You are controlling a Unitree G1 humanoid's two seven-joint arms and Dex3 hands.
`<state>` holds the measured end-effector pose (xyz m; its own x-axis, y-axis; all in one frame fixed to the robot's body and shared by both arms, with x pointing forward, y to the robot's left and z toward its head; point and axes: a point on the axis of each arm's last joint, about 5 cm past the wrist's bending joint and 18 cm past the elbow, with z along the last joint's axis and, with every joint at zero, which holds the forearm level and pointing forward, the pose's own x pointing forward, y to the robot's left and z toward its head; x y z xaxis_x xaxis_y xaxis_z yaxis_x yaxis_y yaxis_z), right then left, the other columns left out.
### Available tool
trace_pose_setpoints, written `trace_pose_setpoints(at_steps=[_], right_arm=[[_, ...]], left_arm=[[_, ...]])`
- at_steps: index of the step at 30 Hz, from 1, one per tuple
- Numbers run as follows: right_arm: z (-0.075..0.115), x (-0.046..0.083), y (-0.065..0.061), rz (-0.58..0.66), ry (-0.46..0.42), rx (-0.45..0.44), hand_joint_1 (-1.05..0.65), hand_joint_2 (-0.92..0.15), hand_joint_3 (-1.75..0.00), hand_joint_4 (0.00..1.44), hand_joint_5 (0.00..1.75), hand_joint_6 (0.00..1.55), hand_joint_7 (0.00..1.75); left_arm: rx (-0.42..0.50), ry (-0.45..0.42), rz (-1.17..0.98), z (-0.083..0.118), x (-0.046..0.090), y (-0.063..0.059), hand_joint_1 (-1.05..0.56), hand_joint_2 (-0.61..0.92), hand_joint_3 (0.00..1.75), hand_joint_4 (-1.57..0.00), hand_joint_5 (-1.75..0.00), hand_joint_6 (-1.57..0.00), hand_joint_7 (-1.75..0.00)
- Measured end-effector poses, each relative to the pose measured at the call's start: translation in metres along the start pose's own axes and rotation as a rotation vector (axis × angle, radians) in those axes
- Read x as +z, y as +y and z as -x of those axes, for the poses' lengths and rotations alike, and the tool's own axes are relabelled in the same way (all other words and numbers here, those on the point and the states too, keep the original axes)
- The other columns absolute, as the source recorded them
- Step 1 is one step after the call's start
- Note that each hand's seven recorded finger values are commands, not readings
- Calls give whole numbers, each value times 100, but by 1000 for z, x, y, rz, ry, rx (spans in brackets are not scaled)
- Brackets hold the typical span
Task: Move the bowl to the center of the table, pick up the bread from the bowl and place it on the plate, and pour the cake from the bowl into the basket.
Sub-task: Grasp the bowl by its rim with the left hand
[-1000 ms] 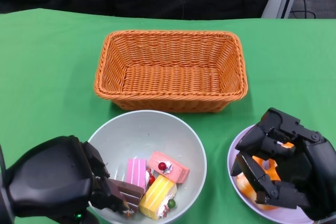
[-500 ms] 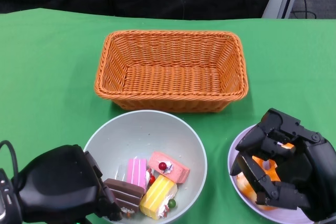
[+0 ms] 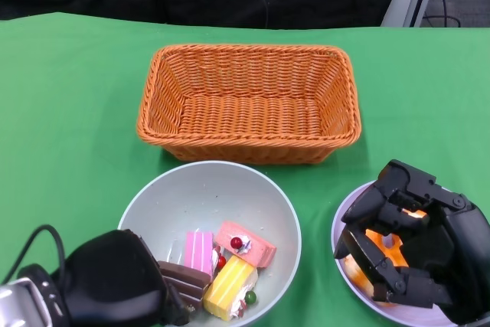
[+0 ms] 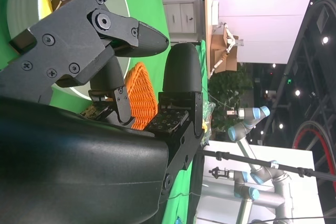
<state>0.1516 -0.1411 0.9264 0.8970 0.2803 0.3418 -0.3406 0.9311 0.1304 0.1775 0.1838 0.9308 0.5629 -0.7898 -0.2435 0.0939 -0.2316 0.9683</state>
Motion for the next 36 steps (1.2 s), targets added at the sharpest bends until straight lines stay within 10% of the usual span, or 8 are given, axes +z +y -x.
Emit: trace_pose_setpoints(at_steps=[21, 28, 36], right_arm=[[0, 0, 1, -1, -17, -6, -22, -46, -95, 67, 152, 65, 131], [0, 0, 1, 1, -17, -5, -23, -48, -92, 67, 153, 65, 131], [0, 0, 1, 2, -17, -6, -23, -48, -92, 67, 153, 65, 131]], left_arm=[[-93, 119, 14, -20, 4, -12, -69, 92, 24, -78, 0, -64, 0], [-104, 182, 26, -19, 2, -11, -68, 92, 25, -36, 0, -37, 0], [-83, 165, 67, -20, -1, -14, -41, 92, 14, -68, -7, -66, -5]])
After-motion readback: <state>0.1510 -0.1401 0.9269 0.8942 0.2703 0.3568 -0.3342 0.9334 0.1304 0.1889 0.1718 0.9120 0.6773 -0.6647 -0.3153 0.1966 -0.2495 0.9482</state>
